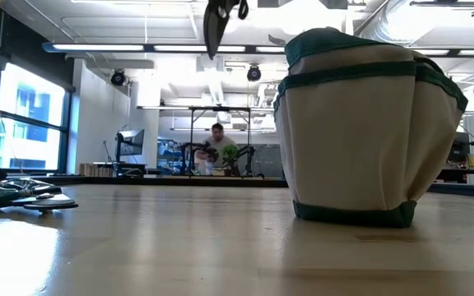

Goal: Pick & Place Garden tools in Gardening bag
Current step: Put the top green shear scissors into the green gardening bag

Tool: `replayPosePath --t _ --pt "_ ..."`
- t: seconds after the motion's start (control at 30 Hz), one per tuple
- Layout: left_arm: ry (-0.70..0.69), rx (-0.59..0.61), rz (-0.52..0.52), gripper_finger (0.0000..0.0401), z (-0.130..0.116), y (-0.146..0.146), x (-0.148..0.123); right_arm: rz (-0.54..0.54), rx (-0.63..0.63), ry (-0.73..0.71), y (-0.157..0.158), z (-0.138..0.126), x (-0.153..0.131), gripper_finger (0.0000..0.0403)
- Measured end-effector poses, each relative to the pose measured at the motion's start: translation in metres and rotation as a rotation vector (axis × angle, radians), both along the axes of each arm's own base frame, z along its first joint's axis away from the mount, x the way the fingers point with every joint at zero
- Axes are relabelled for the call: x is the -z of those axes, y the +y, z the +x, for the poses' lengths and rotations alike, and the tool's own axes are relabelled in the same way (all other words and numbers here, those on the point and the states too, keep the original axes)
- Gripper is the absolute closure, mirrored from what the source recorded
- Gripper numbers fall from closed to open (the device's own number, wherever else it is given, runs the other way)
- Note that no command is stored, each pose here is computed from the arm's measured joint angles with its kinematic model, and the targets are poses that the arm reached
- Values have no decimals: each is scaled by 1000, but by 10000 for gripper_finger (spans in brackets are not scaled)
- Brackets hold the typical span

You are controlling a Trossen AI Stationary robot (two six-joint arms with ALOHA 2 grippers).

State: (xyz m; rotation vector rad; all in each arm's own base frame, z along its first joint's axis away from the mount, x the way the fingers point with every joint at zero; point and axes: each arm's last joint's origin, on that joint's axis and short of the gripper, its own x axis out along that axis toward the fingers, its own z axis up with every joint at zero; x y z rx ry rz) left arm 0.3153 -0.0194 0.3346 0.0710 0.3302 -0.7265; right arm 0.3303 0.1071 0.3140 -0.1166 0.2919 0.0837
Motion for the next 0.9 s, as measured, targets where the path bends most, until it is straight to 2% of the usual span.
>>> replayPosePath --t 0.17,0.43,0.6,0.77,0.9 --pt "-9 -23 9 196 1 1 -1 3 -50 33 12 -6 2 347" --pt "13 -161 73 196 2 5 2 11 -119 69 35 -18 4 348" --pt "55 -239 111 196 2 8 6 -5 18 125 41 -41 -1 348" --pt "100 -246 120 196 0 8 9 102 191 147 41 -74 -14 348" --pt "109 -244 128 196 -1 8 11 145 182 92 47 -93 -29 348"
